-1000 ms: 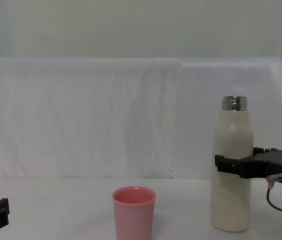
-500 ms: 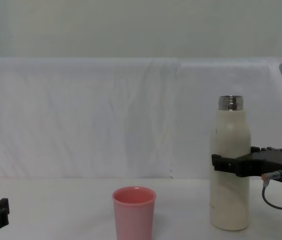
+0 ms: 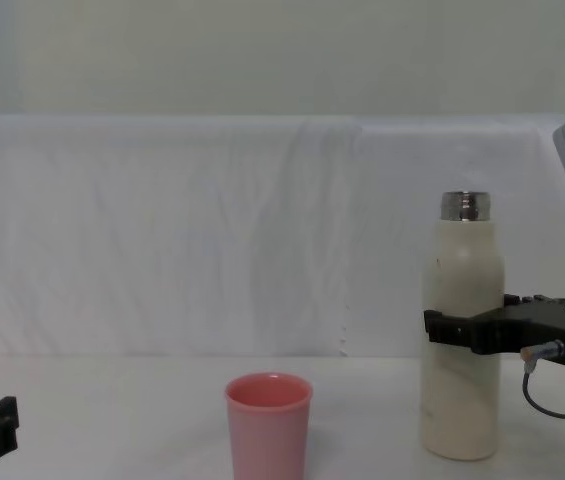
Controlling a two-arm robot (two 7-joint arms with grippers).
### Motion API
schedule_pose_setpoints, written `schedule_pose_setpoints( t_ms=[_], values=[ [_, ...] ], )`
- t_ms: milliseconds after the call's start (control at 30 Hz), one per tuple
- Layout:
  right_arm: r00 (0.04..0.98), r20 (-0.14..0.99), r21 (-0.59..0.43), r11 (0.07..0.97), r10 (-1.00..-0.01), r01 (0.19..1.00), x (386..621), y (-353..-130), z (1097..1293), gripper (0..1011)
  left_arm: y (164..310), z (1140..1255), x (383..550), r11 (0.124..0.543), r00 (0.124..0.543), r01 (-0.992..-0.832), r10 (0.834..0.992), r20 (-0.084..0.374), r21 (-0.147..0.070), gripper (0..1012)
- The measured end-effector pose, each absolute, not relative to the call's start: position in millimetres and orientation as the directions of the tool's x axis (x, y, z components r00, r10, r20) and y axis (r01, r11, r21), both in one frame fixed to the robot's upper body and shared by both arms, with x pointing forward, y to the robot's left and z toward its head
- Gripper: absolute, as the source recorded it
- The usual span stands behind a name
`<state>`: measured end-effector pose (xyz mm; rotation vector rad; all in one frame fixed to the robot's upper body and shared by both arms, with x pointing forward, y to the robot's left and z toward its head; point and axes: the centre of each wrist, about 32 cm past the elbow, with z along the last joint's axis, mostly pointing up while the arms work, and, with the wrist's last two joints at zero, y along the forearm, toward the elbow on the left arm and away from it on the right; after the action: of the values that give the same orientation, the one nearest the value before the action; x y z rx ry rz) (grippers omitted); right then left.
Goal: Grasp the thermos with one hand and pour water into the cup lid.
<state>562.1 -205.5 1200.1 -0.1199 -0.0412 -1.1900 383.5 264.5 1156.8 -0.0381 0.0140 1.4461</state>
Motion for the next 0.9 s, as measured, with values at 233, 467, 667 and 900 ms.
schedule_pose_setpoints(
  t_ms=[233, 467, 667, 900],
  values=[
    [0.367, 0.093, -0.08, 0.36, -0.926, 0.929, 566, -207, 1198.2, 1000, 264.5, 1156.8, 383.5, 0.124, 0.124, -0.992, 0.992, -0.033, -0.018, 1001],
    [0.369, 0.097, -0.087, 0.361, -0.924, 0.928, 573, -208, 1198.1, 1000, 264.5, 1156.8, 383.5, 0.124, 0.124, -0.992, 0.992, -0.033, -0.018, 1001],
    [0.368, 0.101, -0.089, 0.36, -0.924, 0.929, 579, -208, 1199.2, 1000, 264.5, 1156.8, 383.5, 0.124, 0.124, -0.992, 0.992, -0.033, -0.018, 1001],
    [0.368, 0.1, -0.09, 0.36, -0.925, 0.929, 581, -208, 1199.3, 1000, 264.5, 1156.8, 383.5, 0.124, 0.124, -0.992, 0.992, -0.033, -0.018, 1001]
  ],
)
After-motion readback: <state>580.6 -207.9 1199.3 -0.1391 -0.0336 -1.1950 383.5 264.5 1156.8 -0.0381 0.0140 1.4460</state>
